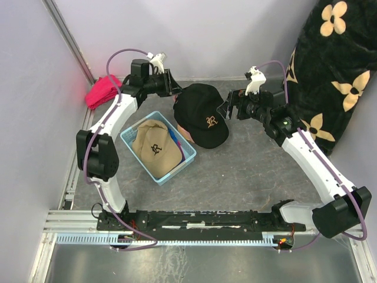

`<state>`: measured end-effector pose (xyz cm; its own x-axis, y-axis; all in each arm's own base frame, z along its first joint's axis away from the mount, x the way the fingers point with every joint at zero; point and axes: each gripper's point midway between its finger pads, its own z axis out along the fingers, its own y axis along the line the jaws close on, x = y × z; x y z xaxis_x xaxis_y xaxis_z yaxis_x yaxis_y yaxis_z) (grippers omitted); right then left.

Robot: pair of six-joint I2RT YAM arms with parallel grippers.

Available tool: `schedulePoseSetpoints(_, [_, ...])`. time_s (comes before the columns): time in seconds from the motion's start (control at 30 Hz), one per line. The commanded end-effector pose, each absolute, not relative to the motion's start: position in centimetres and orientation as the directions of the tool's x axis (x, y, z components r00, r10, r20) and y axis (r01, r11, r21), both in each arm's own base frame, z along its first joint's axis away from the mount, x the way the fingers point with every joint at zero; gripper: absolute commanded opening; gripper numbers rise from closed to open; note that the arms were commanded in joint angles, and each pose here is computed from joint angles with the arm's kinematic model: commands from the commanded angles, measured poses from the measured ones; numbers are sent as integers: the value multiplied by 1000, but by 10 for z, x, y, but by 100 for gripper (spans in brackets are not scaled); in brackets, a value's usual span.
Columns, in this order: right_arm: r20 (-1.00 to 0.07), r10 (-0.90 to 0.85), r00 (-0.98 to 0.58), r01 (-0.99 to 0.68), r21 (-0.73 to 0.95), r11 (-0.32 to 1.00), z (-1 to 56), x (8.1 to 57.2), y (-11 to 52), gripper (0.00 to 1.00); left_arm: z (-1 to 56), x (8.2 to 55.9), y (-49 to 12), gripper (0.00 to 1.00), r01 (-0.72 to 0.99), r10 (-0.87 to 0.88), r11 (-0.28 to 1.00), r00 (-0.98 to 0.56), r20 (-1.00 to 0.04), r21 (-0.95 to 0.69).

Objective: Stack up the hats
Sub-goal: Stack the hat on the hat.

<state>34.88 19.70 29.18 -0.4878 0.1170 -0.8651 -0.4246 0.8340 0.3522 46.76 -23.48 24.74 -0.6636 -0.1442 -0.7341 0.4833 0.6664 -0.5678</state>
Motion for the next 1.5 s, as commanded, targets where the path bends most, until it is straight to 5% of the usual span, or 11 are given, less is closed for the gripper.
schedulePoseSetpoints(0.0, [-886,130,-446,-434,341,834,302,351,198,98,252,470,-242,35,534,-83,679,-625,-776,-503])
schedulePoseSetpoints(0.6, [-820,280,-499,-311,471,825,246,331,188,98,213,477,-251,3,478,7,776,-658,-753,-411])
schedulePoseSetpoints(1.47, [-523,663,-536,-208,843,497,181,307,219,97,187,465,-240,3,407,-10,824,-685,-728,-395])
